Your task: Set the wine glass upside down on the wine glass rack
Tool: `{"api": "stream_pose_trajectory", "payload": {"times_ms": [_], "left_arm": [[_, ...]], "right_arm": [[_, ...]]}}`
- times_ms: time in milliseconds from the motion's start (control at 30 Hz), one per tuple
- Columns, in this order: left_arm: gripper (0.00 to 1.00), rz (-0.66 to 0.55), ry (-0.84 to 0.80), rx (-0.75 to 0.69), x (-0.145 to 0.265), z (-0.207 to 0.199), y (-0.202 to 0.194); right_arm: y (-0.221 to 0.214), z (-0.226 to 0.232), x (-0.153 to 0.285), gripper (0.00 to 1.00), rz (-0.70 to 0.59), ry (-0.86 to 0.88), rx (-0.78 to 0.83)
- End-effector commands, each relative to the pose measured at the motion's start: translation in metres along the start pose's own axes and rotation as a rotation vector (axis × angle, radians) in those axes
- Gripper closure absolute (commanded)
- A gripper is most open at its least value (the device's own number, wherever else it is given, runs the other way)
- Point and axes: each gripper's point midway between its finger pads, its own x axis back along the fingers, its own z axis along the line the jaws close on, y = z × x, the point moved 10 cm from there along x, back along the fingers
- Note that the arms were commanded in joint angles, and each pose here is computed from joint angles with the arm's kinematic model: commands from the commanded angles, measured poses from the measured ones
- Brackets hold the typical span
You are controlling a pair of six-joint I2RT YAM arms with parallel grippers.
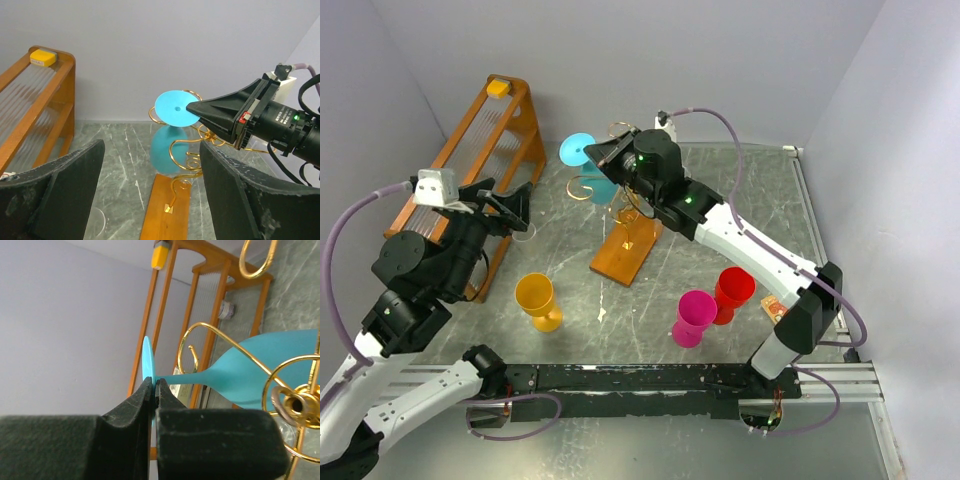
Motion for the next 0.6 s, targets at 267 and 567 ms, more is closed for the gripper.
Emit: {"api": "stream_pose_trajectory", "payload": {"times_ms": [267,567], "left_arm": [[0.14,-0.046,-0.012,0.024,-0.003,-0.005,0.017],[0.14,-0.044,-0.028,0.035,-0.004,-0.007,0.02]], "right_arm": [[0.016,0.01,0.001,1.0,-0.108,0.051,0.04],[0.014,0.01,-0.013,1.0,-0.118,0.058,0.075]]}}
